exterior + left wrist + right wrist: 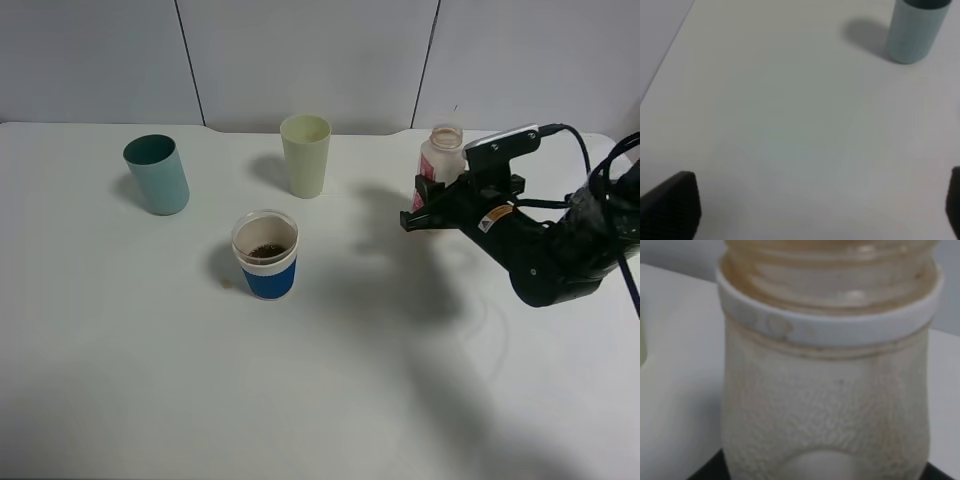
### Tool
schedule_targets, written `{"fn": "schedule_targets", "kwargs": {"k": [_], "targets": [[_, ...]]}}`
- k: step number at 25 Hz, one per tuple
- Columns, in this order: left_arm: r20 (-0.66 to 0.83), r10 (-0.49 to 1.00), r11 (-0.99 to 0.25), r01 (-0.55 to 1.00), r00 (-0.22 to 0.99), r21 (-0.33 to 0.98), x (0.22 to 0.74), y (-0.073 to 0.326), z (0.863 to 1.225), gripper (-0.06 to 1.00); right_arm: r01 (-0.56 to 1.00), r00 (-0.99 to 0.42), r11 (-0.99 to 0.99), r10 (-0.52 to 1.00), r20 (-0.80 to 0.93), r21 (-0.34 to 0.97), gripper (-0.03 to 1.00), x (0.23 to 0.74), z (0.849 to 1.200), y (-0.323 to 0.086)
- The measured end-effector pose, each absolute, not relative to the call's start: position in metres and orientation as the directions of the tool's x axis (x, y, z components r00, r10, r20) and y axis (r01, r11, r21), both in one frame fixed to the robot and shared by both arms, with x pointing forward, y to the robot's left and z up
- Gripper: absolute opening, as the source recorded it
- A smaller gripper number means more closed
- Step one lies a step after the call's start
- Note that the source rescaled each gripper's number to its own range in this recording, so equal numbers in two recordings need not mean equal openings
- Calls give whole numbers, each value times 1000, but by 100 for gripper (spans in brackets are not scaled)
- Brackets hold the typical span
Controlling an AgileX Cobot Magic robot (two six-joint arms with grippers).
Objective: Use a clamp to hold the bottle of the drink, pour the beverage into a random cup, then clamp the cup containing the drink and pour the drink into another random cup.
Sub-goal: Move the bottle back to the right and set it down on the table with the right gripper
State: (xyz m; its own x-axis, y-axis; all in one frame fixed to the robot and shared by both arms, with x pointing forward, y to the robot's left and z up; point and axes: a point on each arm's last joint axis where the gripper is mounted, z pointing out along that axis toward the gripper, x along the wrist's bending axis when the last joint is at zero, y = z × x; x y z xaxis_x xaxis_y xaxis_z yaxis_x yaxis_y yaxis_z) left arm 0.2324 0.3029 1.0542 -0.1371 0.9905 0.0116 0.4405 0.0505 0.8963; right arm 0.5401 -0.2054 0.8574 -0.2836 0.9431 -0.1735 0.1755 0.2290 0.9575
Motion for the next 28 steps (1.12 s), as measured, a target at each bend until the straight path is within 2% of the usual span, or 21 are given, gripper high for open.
{"fn": "schedule_targets", "kwargs": {"k": [22,24,28], "targets": [[12,990,51,440,-137,896,232,303,1054,100,128,-294,215,941,-170,968,2,559,850,-198],[12,990,51,440,-137,896,232,303,1054,100,133,-293,210,942,-164,969,13,559,850,-198],[12,990,51,440,-137,896,232,303,1054,100,167,-280,162,954,-110,973,46,559,849,-198]]}}
